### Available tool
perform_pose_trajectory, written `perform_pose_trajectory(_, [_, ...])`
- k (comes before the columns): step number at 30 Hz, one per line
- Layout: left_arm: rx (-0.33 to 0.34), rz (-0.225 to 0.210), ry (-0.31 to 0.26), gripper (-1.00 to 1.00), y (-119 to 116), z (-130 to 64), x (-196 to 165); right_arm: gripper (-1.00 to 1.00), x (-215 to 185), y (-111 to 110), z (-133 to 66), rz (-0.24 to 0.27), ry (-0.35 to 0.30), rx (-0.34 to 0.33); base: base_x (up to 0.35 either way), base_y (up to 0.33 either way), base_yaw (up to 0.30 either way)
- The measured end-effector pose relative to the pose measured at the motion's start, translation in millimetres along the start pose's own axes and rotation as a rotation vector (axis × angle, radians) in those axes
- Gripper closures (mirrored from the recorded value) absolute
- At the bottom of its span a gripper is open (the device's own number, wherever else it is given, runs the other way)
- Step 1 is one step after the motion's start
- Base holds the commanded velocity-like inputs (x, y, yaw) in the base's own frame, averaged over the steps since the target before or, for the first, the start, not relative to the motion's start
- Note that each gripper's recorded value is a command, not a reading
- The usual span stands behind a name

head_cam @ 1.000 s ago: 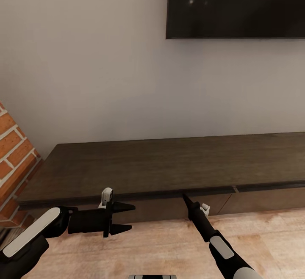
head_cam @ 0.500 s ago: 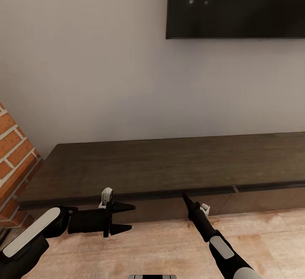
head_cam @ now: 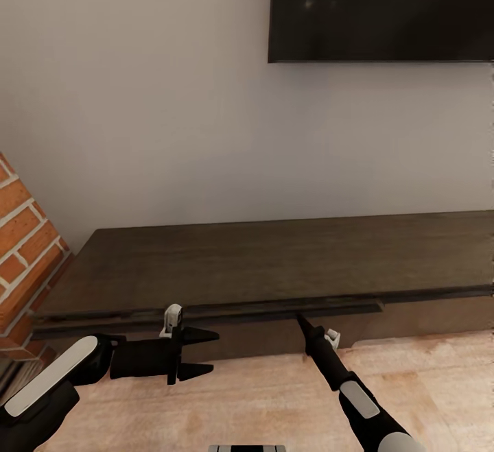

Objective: Place each of the two pumpkins and all three candles from the living room inside a cabinet in the living room (use any cabinet), then make sure every cabinet is closed, and position the cauldron so it is next to a table in the living room.

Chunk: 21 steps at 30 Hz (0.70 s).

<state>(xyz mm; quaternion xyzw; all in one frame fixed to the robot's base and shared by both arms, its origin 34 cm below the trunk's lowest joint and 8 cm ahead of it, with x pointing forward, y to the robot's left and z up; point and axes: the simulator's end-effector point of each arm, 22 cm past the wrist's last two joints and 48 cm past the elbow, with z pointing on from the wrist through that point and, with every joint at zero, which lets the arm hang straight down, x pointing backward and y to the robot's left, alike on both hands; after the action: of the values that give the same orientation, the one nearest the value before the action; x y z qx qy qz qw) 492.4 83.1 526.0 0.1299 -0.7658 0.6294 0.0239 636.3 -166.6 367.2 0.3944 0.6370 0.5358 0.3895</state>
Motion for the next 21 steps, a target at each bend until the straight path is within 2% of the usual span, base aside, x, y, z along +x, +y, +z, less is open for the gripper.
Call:
perform_pose_trajectory(9, [0.0,0.0,0.0,-1.0,-0.1,-0.1,0.1,1.0,-0.5,0.1,-1.6,0.004,-0.006,-0.007,-0.054,0.0,0.0])
perform_pose_trajectory(15, [-0.001,-0.001,-0.001,-1.0,0.4,-0.2,-0.2,1.0,-7.5,-0.5,-0.2,0.008,-0.029,0.004,-0.186,0.038,0.0])
perform_pose_trajectory(21, [0.0,-0.001,-0.001,-1.0,0.2,-0.2,-0.1,1.0,-8.9,-0.5,-0.9,0.012,-0.035,0.002,-0.044,0.006,0.0])
